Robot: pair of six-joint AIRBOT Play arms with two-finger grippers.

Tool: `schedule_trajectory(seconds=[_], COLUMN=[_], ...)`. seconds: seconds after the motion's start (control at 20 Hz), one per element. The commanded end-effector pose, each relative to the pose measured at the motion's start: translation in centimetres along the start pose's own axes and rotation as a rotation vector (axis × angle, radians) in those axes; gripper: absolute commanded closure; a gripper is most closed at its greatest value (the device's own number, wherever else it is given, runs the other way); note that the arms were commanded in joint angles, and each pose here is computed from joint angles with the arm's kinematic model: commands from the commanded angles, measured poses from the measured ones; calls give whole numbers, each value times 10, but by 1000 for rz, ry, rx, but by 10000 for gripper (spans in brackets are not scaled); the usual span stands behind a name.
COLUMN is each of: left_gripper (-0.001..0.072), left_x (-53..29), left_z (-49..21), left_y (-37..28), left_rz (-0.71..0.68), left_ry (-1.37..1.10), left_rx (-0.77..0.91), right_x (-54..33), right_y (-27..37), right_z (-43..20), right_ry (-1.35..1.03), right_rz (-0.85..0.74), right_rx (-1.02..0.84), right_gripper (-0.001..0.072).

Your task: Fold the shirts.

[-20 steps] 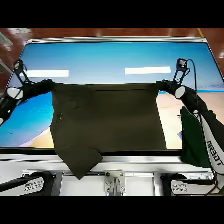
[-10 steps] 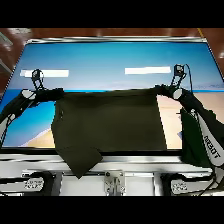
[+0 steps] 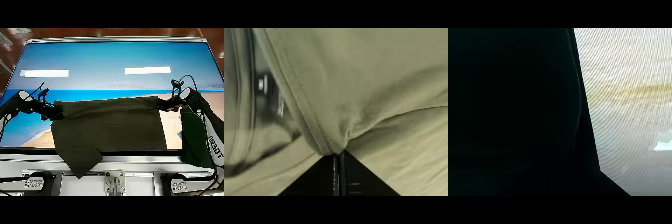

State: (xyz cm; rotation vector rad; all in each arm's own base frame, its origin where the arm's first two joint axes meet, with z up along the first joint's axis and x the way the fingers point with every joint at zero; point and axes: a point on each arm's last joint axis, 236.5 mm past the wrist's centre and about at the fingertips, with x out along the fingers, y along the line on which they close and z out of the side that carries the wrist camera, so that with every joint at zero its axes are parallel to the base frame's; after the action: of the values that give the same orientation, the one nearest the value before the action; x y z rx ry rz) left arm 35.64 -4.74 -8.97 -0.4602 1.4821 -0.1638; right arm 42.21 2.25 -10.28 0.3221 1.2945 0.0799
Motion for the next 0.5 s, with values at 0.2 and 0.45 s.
schedule_trajectory(seconds=[0.2,0.45], left_gripper=[245,180], left_x=[-11,-87], left_z=[-20,-29], left_y=[8,28], left_rz=[-3,-14], left_ry=[106,86], left_rx=[-110,-88], right_x=[-10,-109], right_y=[5,-62], right_z=[-11,-20], right_ry=[67,127], right_rz=[26,-193], right_rx=[43,-94], right_gripper=[184,137])
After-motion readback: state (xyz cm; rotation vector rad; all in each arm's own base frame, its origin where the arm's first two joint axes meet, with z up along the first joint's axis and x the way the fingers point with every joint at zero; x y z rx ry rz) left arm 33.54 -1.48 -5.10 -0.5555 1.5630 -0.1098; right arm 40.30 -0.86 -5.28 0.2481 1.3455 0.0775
